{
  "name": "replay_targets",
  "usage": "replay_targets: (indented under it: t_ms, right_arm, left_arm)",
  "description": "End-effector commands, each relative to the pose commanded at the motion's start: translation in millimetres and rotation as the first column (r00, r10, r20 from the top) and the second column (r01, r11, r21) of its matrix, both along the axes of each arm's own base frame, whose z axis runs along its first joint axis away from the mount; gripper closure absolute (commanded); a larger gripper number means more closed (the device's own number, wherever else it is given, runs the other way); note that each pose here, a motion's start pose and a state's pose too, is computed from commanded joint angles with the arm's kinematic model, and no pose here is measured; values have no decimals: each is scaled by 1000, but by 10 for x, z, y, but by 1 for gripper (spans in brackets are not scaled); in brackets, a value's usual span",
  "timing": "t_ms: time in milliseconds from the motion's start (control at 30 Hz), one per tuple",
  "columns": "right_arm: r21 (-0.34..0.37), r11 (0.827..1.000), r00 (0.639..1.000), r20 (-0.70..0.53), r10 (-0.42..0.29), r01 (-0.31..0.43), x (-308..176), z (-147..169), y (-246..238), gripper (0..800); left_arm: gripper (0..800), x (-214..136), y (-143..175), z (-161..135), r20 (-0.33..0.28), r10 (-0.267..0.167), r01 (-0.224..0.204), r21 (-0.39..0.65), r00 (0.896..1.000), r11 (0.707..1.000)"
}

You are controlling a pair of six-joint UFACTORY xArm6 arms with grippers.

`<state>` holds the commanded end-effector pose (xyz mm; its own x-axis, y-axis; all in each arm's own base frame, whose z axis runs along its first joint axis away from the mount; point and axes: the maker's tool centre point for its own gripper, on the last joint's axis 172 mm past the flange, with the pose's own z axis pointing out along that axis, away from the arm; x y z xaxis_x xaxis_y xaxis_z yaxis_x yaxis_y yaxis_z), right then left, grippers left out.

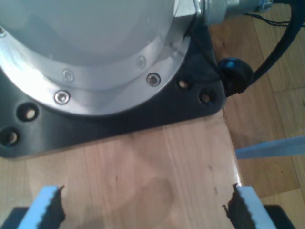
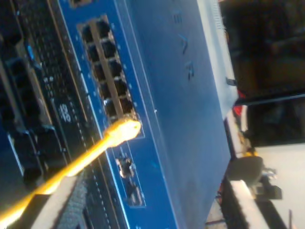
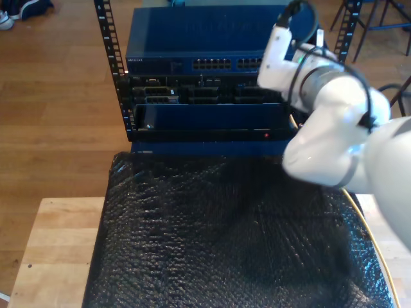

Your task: Grab the cable and plug it in

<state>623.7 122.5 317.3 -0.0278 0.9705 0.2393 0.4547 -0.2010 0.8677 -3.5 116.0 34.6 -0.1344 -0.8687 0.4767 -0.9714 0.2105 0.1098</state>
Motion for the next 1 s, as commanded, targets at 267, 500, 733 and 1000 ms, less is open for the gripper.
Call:
replay_targets:
  t_ms: [267, 500, 733, 1000]
  right_arm:
    - [-97, 994, 991, -132, 31, -44, -125, -141, -439, 29]
    - [-223, 971, 965, -262, 22, -83, -309, -278, -1028, 2]
    - [-335, 937, 953, -302, -5, -101, -384, -199, -1674, 2]
    - [-404, 903, 915, -403, -30, -148, -606, -266, -2363, 3]
  left_arm:
    - [0, 0, 0, 0, 0, 0, 0, 0, 1000, 1000]
    - [0, -1, -4, -2, 0, 0, 0, -2, 1000, 1000]
    - [0, 0, 0, 0, 0, 0, 0, 0, 1000, 1000]
    - [0, 0, 0, 0, 0, 0, 0, 0, 1000, 1000]
